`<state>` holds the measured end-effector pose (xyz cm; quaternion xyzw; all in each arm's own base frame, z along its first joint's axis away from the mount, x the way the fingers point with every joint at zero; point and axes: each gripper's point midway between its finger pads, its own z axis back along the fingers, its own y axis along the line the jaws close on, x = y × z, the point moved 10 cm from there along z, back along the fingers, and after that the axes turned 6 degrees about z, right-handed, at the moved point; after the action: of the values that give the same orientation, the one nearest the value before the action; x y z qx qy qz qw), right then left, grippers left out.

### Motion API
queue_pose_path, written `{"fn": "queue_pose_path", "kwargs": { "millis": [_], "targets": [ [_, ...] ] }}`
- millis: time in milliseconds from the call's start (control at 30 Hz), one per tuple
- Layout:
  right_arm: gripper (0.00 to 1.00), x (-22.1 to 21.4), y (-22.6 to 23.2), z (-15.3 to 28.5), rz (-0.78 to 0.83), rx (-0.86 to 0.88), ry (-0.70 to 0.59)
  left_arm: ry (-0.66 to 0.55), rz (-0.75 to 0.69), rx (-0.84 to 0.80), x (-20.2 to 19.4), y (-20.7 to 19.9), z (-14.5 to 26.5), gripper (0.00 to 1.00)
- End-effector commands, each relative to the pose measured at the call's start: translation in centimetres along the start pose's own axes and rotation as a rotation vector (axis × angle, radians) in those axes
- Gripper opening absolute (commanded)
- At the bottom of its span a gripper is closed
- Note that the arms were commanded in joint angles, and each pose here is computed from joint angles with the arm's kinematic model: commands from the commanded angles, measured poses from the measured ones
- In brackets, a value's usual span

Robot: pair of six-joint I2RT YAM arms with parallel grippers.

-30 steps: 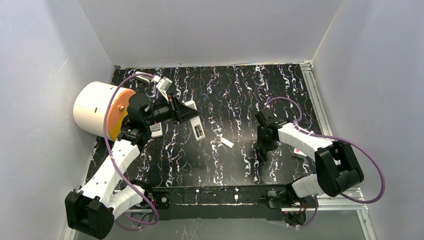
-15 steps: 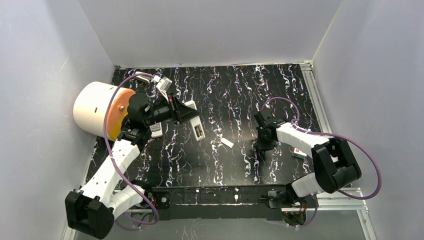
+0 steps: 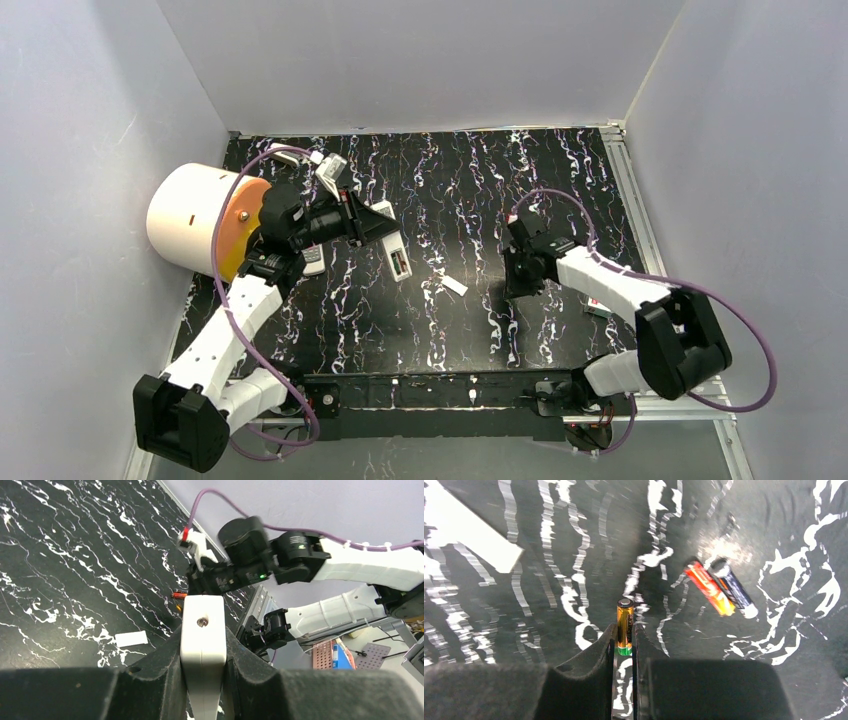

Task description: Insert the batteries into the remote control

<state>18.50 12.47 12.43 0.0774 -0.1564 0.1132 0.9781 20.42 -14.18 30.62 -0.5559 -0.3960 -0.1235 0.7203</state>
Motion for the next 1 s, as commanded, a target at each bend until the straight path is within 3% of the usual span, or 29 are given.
{"fn": "queue_pose_path", "kwargs": {
  "millis": [0,133,600,967],
  "targets": [
    [0.15,3.8,2.5,4.7,0.002,0.211,-0.193,0.017,0.062,0.009,0.0,0.5,-0.6,0.00],
    [0.15,5.4,3.8,7.8,-0.011,0.335,-0.299,0.042,0.187,0.039,-0.3,1.7,-1.7,0.00],
    [0.16,7.6,7.9,13.0,-0.011,0.583,-0.331,0.152,0.547,0.122,-1.5,6.6,-8.8,0.00],
    [0.16,7.6,12.8,11.8,0.077,0.598,-0.258,0.193,0.586,0.070,-2.4,7.7,-9.8,0.00]
  ]
}}
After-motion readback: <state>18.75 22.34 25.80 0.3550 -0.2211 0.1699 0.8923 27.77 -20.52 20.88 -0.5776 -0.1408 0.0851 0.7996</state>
